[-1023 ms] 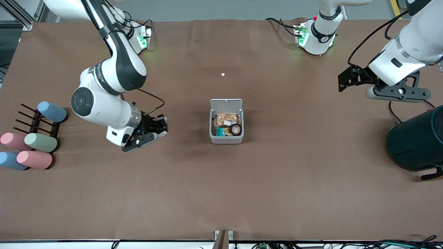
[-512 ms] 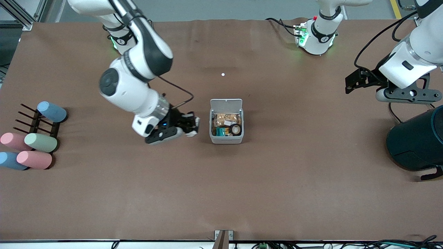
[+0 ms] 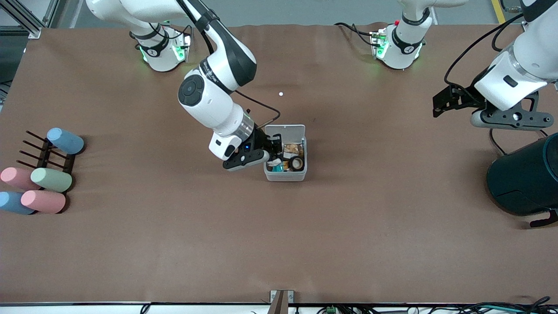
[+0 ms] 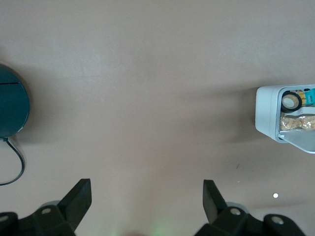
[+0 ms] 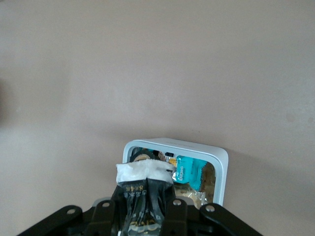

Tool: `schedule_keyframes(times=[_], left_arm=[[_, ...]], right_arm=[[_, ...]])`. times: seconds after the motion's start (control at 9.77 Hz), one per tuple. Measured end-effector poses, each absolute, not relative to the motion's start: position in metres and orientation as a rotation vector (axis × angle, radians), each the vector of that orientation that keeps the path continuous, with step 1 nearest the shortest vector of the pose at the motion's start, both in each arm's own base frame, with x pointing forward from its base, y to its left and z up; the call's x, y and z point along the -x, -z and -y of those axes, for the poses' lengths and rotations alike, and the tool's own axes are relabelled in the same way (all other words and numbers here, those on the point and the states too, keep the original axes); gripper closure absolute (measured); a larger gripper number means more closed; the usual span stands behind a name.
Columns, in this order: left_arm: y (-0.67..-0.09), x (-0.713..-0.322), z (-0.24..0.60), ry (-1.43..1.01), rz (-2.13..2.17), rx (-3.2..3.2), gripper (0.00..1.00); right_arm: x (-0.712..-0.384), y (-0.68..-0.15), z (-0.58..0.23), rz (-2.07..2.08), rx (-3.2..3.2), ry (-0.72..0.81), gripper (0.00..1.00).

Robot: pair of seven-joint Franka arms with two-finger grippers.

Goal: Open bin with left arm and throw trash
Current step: 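Carry the black wrapper over the bin and release it with the right gripper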

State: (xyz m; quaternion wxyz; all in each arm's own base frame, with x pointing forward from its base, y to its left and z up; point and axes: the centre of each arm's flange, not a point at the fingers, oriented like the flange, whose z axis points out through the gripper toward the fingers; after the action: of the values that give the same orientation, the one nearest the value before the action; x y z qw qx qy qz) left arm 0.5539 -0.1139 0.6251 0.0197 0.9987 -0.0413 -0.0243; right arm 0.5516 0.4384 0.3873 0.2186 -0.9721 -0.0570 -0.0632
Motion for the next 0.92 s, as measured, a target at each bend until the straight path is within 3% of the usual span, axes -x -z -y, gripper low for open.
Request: schedule_keyframes(times=[0.61, 0.92], left_arm=[[-0.635, -0.56, 0.05, 0.05, 0.058, -3.103, 0.0], [-0.64, -0.553, 0.063, 0.067, 0.084, -3.103, 0.0]], right_arm=[[-0.527, -0.355, -0.47, 0.266, 2.735, 0.127, 0.64], [-0.529, -0.353, -0.468, 0.261, 2.739, 0.126, 0.46]])
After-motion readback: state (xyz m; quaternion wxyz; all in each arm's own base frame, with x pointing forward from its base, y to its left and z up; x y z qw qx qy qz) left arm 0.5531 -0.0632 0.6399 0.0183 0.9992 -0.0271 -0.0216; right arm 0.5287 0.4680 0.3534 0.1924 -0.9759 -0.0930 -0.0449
